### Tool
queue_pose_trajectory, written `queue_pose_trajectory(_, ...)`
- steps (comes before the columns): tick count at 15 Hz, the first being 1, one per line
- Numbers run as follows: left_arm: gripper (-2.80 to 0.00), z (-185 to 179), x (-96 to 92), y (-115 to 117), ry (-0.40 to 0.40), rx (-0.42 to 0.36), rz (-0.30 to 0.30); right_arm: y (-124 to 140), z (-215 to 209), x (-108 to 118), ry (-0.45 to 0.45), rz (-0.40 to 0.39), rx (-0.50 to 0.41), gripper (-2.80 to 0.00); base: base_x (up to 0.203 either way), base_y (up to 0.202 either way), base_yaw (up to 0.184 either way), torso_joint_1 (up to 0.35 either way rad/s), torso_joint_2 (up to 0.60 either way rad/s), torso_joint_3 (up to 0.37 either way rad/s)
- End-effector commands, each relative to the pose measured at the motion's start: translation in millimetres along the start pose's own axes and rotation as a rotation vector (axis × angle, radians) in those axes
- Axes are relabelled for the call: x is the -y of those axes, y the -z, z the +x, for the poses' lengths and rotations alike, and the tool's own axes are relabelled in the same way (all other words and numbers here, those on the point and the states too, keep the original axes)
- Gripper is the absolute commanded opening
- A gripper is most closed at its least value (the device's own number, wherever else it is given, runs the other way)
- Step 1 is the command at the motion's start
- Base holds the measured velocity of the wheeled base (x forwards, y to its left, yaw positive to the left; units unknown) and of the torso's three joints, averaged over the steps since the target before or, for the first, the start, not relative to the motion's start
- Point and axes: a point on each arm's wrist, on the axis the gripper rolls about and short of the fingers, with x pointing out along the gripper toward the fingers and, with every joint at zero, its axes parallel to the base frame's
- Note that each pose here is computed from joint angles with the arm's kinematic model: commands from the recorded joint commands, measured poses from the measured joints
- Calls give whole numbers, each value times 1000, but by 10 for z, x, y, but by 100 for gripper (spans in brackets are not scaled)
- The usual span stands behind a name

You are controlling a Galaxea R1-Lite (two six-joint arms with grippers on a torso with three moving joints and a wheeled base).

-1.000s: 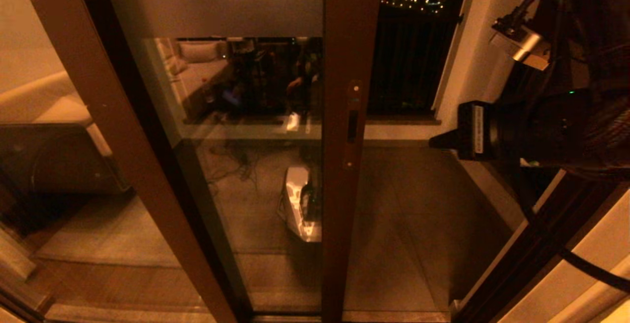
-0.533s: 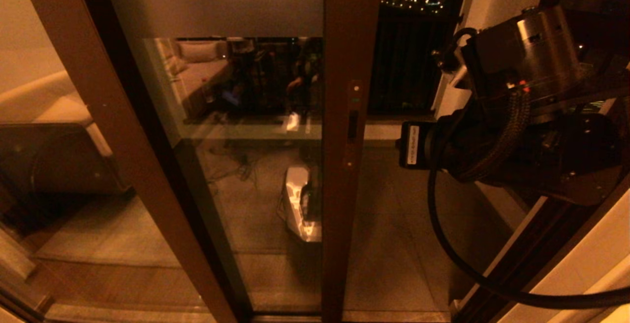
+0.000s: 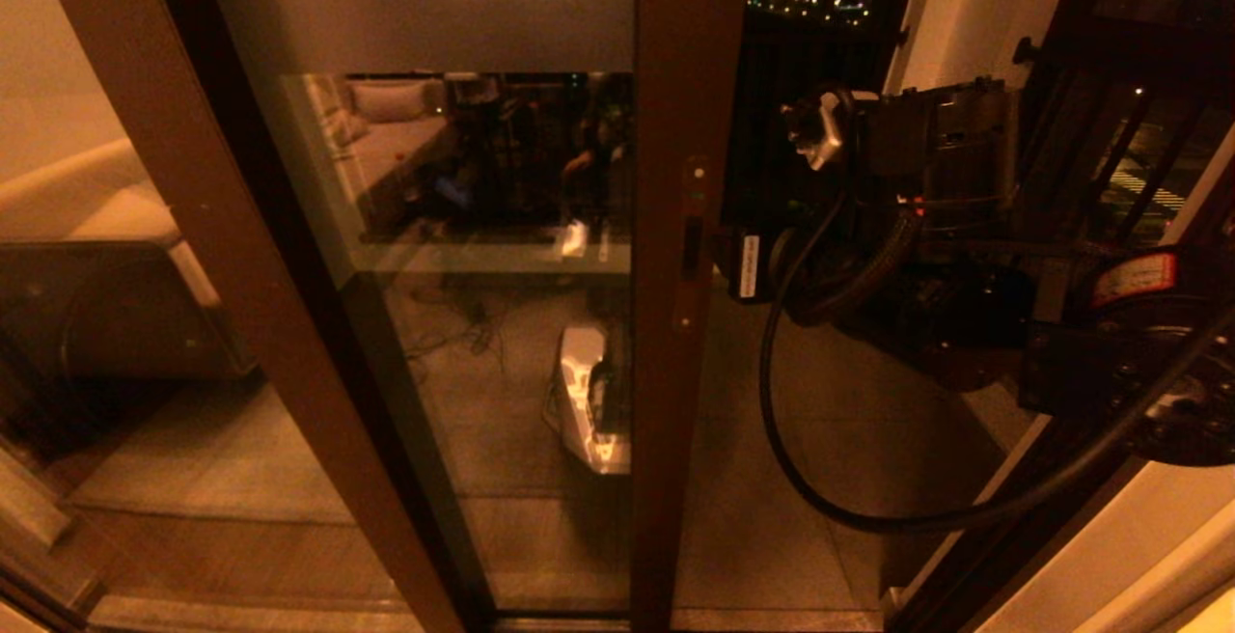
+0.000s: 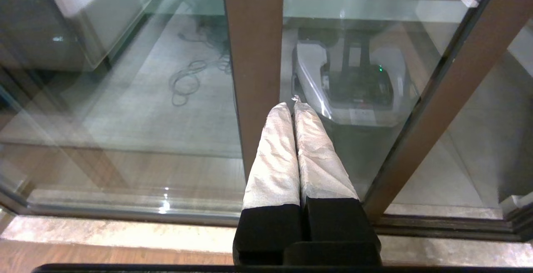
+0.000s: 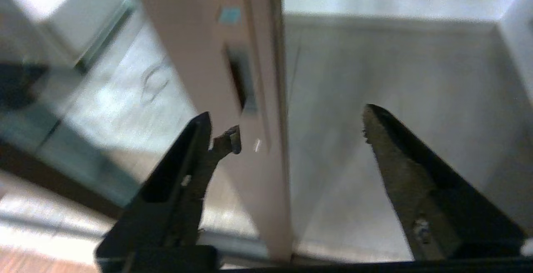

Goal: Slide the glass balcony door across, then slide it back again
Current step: Close the slid door

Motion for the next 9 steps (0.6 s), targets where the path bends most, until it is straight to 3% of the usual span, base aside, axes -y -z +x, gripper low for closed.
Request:
queue_pose_trajectory(1, -280, 0, 0, 1, -1, 0, 0, 75, 212, 6, 27, -13, 9, 0, 0, 0, 0, 0, 0, 0)
queue_pose_trajectory(9, -280, 0, 0, 1, -1, 0, 0, 176, 438, 23, 50, -28, -12, 0, 0, 0, 0, 0, 0, 0)
